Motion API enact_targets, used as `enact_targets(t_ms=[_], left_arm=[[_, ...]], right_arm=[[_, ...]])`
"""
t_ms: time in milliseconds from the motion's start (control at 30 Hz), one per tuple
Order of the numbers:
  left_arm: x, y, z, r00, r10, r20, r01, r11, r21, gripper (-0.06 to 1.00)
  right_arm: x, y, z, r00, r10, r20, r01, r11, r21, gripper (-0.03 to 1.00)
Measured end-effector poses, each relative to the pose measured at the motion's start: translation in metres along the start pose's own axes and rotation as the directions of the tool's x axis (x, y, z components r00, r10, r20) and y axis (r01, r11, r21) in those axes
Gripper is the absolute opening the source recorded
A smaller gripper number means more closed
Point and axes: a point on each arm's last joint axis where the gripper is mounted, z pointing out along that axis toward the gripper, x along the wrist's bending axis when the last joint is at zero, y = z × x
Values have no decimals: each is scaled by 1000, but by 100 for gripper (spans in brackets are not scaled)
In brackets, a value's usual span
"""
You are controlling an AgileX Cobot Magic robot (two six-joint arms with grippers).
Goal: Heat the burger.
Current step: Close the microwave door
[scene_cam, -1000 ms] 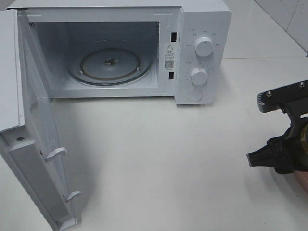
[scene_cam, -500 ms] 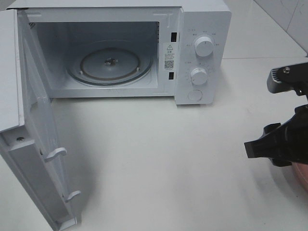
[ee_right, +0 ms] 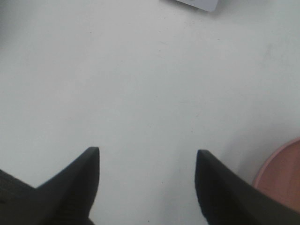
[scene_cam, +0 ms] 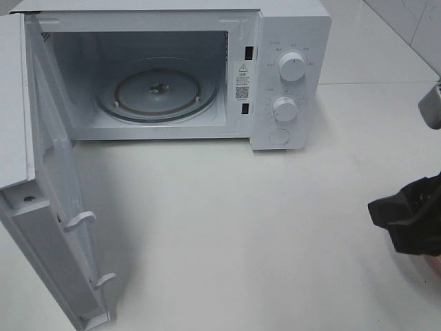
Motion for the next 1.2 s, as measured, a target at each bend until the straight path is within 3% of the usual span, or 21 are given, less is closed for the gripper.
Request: enact_targets(t_ms=[200,667,1000,1200], left_arm=[[0,0,0,1000,0,0,0,1000,0,97],[0,0,0,1000,0,0,0,1000,0,97],[0,0,0,1000,0,0,0,1000,0,97],[0,0,0,1000,0,0,0,1000,0,97]], right_arm=[[-2,-8,-16,999,-52,-12,52,999,13,76],[-9,-15,-43,999,-30,36,23,982,186,76],[-20,-29,-85,998,32,50,-32,999,-4,76],[-31,-46,-109,973,167,161,-150,982,-114,76]])
